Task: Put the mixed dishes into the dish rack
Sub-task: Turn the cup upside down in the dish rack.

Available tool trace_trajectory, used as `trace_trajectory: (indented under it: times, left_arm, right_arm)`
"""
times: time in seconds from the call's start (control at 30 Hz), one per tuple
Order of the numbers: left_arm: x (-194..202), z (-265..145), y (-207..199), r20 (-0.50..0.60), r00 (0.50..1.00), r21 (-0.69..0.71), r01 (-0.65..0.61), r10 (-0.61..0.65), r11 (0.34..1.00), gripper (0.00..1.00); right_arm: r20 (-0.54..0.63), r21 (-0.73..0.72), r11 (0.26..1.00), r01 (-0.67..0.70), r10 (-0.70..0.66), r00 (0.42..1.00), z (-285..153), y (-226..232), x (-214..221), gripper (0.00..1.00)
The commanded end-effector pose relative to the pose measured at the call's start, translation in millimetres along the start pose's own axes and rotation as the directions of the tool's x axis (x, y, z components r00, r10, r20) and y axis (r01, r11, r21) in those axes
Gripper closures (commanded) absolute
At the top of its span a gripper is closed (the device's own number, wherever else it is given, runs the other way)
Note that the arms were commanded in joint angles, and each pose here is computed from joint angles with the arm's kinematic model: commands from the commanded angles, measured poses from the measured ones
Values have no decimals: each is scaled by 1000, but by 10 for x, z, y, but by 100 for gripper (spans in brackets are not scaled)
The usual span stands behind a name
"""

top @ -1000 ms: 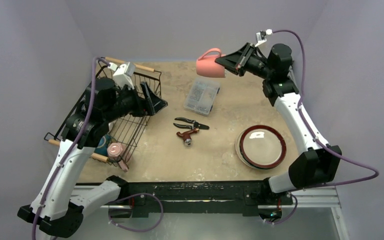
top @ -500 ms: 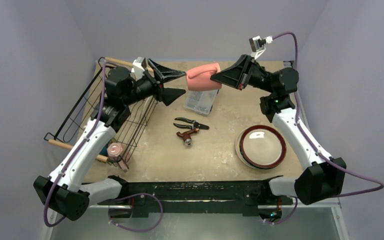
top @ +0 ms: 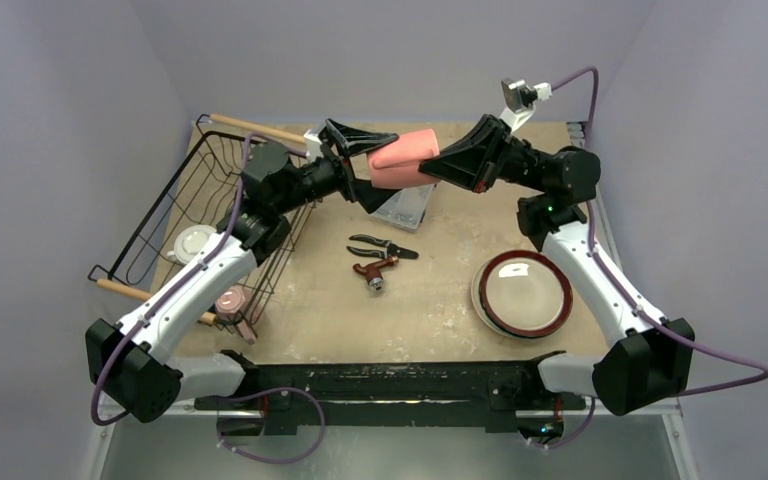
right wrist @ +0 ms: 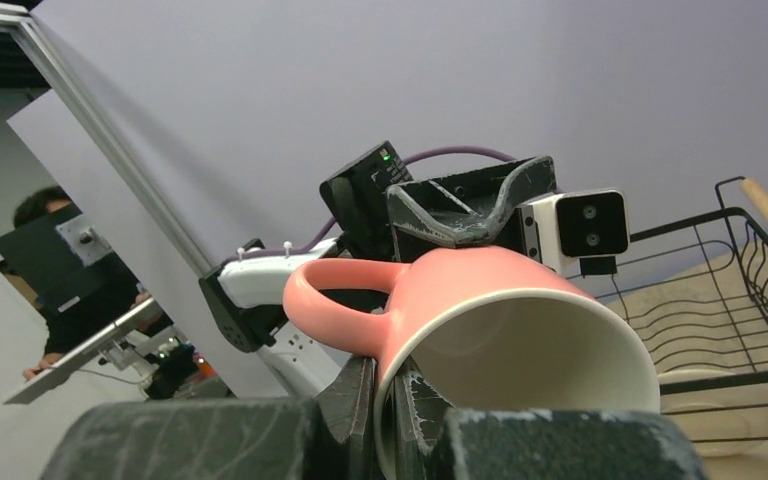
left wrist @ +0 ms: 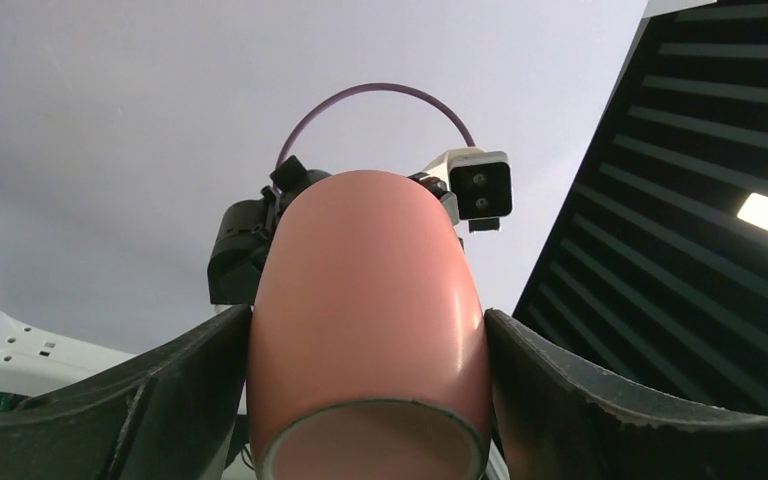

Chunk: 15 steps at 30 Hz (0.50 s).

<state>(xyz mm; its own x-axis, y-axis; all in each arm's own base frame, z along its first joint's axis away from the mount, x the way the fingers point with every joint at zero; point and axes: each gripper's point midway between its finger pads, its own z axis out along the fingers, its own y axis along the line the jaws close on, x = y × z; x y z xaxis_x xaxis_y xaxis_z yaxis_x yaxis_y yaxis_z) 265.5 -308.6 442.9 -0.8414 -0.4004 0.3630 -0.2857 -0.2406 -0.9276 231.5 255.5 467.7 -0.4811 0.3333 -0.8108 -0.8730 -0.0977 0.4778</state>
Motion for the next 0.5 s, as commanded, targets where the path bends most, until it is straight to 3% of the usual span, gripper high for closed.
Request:
trace_trajectory:
  times: [0.0,0.13,0.27,0.47]
  left_arm:
    - [373,-134,-586,-108,993,150,60,-44,987,21]
    - [442,-130,-611,-143,990,146,40,-19,988,22]
    - [489,-112,-650,-166,986,156,9,17,988,14]
    - [532,-99,-786,-194,980,207,0,41,978,15]
  right_arm:
    - [-55,-47,986,159,-162,985,1,155,81,100]
    - [-111,-30,986,165,-167,980,-10,52,200,100]
    - [-147,-32,989,143,-146,978,-15,-25,304,100]
    - [-167,-24,992,127,-129,978,-13,-73,371,100]
